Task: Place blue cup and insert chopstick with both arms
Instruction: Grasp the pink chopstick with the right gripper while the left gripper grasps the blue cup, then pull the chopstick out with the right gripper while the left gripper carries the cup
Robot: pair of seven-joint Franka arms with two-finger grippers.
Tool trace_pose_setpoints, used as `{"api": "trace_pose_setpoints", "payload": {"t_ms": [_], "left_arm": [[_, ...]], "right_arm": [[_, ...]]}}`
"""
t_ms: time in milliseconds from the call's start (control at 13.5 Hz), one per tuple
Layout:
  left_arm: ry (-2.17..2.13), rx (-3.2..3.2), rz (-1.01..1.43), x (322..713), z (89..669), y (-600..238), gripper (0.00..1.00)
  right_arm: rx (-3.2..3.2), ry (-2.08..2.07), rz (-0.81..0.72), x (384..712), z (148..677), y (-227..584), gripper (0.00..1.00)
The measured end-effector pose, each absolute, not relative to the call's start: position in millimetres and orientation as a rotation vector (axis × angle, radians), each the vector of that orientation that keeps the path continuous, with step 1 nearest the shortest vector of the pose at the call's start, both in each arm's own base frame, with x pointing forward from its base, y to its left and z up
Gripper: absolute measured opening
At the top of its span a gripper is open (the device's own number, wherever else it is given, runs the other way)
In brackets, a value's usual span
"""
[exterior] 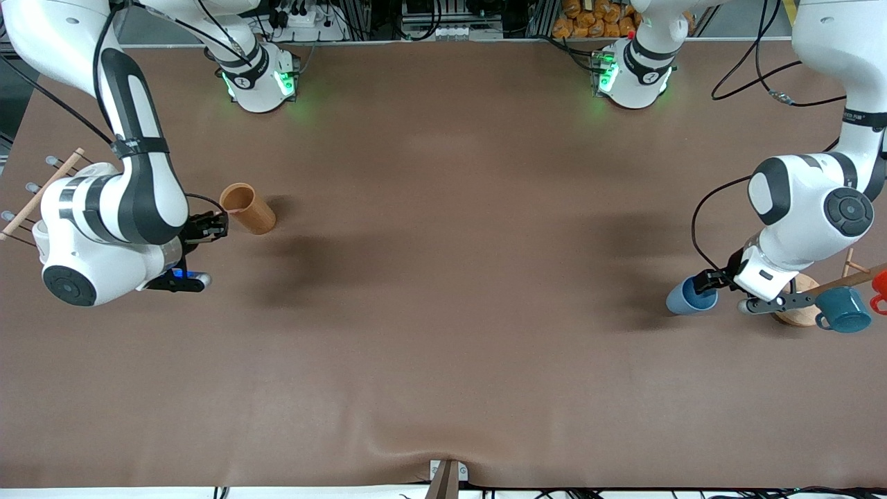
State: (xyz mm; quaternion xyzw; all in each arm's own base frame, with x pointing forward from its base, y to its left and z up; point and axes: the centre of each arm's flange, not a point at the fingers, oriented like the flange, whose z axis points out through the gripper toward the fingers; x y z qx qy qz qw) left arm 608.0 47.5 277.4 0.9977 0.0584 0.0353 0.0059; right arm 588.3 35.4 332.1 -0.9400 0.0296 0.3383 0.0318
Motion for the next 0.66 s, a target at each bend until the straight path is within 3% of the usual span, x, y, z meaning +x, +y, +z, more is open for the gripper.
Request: {"api": "trace_pose_setpoints", "payload": {"t_ms": [74, 295, 665], "left_arm": [[0.188, 3.121, 0.109, 608.4, 272.8, 49.6, 0.68], [0.193, 3.119, 0.102, 611.2, 265.5, 51.3, 0.60], [0.180, 3.117, 0.104, 614.5, 264.0, 46.1, 0.04]], "right_arm": [[-2.894, 0.090, 1.044, 588.0, 332.1, 35.7, 0.15], [-2.895, 0.092, 1.049, 587.8, 332.5, 34.6, 0.08], [-2.875, 0.067, 1.131, 588.8, 380.2, 35.2, 0.08]]}}
